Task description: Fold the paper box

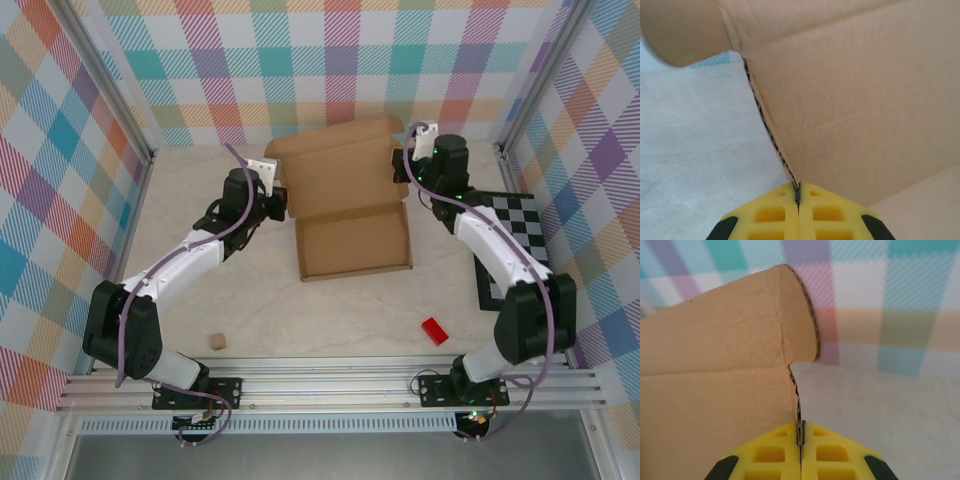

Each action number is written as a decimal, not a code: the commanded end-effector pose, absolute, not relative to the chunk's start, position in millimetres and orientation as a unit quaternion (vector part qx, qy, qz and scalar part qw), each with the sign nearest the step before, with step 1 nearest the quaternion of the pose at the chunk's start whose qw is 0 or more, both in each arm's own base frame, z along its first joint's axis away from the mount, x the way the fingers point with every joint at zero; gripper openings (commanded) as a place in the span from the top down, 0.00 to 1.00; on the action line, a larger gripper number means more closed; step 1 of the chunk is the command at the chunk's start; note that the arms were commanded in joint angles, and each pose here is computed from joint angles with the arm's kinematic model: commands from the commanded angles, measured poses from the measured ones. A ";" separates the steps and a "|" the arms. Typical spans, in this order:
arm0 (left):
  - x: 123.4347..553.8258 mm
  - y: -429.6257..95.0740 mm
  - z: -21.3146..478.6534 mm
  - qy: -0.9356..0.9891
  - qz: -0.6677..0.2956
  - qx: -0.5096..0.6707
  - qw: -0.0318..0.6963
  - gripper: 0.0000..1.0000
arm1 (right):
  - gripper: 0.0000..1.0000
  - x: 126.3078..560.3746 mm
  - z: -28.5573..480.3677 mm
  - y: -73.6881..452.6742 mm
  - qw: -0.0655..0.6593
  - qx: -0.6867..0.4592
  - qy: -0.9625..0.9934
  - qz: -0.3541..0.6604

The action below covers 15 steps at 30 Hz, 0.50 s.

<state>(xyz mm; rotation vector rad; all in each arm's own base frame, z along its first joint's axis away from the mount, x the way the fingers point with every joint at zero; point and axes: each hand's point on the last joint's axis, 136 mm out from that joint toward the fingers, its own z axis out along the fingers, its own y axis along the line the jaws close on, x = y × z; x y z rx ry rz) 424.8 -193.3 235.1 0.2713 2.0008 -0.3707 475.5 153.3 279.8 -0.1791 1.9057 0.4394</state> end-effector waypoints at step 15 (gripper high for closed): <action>438.4 -179.8 205.3 0.807 -0.036 0.153 0.569 1.00 | 0.52 482.2 188.5 117.1 0.358 0.060 0.923 0.126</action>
